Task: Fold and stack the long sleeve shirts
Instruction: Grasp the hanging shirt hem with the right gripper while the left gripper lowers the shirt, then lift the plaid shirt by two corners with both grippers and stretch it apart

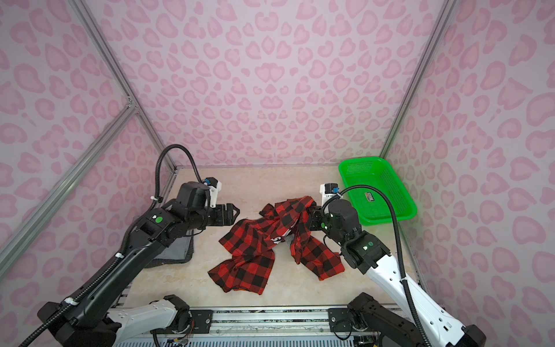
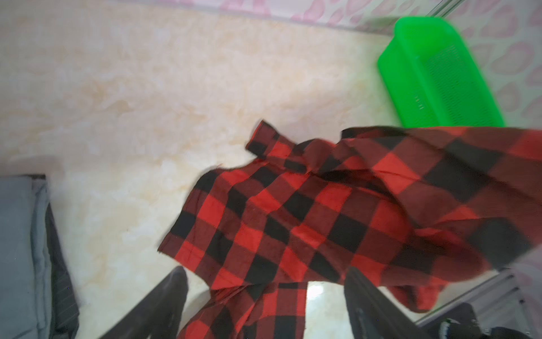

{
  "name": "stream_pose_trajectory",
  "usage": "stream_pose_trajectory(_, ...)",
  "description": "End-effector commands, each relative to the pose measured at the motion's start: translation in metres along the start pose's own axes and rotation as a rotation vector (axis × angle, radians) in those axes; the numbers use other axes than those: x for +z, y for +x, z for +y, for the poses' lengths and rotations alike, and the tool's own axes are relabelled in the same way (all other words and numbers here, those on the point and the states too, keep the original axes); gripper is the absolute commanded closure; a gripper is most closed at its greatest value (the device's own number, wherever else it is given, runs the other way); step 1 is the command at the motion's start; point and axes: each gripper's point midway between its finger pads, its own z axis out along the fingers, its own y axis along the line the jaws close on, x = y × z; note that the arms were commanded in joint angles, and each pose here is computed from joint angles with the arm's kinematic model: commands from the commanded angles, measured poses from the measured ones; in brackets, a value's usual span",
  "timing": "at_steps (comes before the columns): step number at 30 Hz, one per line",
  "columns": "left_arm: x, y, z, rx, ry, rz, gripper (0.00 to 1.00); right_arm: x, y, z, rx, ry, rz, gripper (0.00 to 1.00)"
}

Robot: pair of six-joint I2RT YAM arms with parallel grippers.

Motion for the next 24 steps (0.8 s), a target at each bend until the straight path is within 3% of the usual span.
stream_pose_trajectory(1, 0.021, 0.009, 0.012, 0.004, -0.009, -0.004, 0.14, 0.000, 0.019, -0.003, -0.005, -0.030, 0.064, 1.00)
stream_pose_trajectory(6, 0.063, 0.009, 0.008, 0.019, 0.050, 0.029, 0.11, -0.001, 0.028, -0.006, -0.014, -0.036, 0.085, 1.00)
stream_pose_trajectory(9, 0.099, 0.012, 0.015, 0.022, -0.002, 0.110, 0.10, -0.001, 0.029, -0.004, -0.019, -0.045, 0.098, 1.00)
stream_pose_trajectory(15, 0.159, 0.035, 0.030, -0.079, -0.114, 0.309, 0.09, -0.004, 0.032, -0.006, -0.030, -0.048, 0.098, 1.00)
stream_pose_trajectory(24, 0.202, 0.050, 0.040, -0.134, -0.166, 0.381, 0.12, -0.008, 0.031, -0.005, -0.054, -0.052, 0.098, 1.00)
